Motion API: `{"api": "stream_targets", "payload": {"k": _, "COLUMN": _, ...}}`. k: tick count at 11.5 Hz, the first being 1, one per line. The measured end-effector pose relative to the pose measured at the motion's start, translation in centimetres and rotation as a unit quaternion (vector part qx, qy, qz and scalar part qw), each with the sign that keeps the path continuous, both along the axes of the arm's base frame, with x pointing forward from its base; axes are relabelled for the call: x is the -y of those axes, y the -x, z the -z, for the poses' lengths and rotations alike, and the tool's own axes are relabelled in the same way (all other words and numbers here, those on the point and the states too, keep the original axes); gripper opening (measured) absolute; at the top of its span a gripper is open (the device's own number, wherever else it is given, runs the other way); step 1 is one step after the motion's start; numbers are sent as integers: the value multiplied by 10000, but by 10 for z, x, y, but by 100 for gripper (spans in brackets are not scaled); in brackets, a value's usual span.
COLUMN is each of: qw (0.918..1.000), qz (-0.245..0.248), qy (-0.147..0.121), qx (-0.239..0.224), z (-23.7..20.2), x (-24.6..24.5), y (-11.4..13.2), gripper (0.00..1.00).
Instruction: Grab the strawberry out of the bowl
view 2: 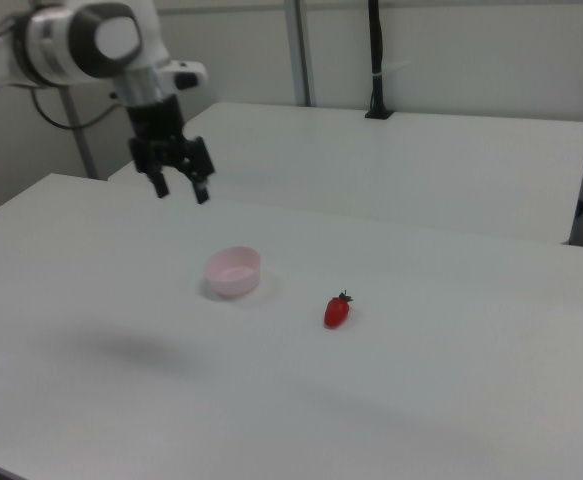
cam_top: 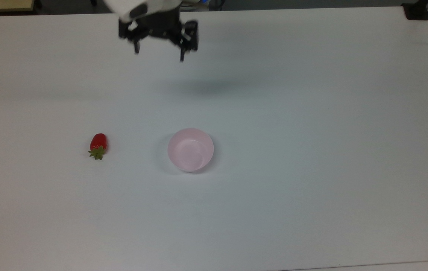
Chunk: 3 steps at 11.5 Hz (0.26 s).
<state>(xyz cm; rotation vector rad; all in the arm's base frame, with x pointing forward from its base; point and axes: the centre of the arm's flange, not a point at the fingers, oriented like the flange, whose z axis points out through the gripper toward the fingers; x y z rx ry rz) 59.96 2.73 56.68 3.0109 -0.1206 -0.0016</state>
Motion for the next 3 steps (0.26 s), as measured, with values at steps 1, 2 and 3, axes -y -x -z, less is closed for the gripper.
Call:
{"api": "stream_targets", "payload": {"k": 1, "qw": 10000, "qz": -26, "qy": -3, "qx": -23, "z": -15, "x": -9, "y": 16, "gripper": 100}}
{"api": "stream_targets", "payload": {"k": 2, "qw": 10000, "qz": -40, "qy": -5, "qx": -47, "z": -23, "x": -11, "y": 30, "gripper": 100}}
{"api": "stream_targets", "payload": {"k": 3, "qw": 10000, "qz": -19, "qy": -4, "qx": -93, "z": -24, "x": -8, "y": 39, "gripper": 100}}
